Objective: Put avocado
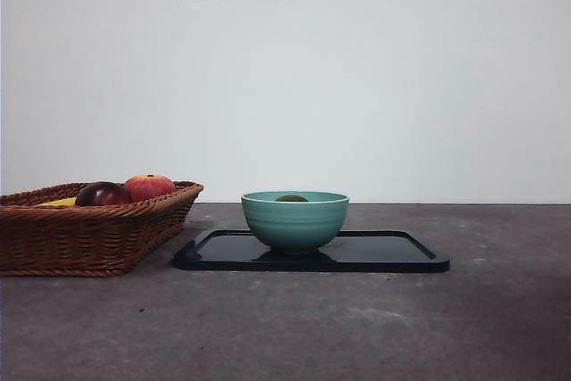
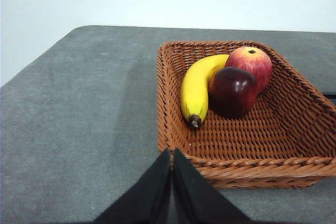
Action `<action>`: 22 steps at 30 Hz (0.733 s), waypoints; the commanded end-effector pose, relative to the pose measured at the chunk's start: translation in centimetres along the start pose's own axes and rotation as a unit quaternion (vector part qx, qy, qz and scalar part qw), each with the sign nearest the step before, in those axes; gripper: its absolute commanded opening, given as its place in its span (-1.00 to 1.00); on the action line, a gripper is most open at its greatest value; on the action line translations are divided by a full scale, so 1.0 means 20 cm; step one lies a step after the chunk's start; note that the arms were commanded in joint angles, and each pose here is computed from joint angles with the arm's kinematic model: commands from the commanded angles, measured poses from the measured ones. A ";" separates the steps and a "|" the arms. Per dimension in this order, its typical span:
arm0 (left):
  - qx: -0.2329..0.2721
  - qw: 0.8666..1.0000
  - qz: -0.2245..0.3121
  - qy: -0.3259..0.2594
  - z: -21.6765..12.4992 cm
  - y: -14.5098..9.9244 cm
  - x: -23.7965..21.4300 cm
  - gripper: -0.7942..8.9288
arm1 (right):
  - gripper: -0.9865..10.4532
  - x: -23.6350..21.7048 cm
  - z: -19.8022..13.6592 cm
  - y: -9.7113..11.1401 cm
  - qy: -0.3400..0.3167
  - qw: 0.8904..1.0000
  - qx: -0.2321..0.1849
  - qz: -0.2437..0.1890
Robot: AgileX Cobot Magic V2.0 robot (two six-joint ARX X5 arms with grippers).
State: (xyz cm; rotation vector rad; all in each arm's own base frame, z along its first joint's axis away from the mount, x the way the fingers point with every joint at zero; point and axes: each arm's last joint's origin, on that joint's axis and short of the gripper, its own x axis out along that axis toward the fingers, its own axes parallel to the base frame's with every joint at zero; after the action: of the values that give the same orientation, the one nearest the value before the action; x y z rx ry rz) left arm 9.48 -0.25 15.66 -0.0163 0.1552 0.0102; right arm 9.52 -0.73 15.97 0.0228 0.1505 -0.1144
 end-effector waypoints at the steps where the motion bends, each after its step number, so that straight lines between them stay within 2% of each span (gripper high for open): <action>1: 0.006 1.000 0.002 0.012 -0.04 0.00 0.01 -0.82 | -0.80 0.01 -0.03 0.00 0.006 1.000 -0.004 -0.001; 10: 0.006 1.000 0.002 0.012 -0.04 0.00 0.01 -0.82 | -0.80 0.01 -0.05 0.00 0.018 1.000 -0.003 -0.001; 22: 0.006 1.000 0.002 0.012 -0.04 0.00 0.01 -0.82 | -0.80 0.01 -0.04 0.00 -0.002 1.000 -0.007 -0.001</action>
State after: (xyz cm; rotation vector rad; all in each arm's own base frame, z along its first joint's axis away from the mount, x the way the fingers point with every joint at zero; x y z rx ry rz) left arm 9.48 -0.25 15.66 -0.0163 0.1548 0.0102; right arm 9.54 -0.73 15.35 0.0153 0.1524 -0.1138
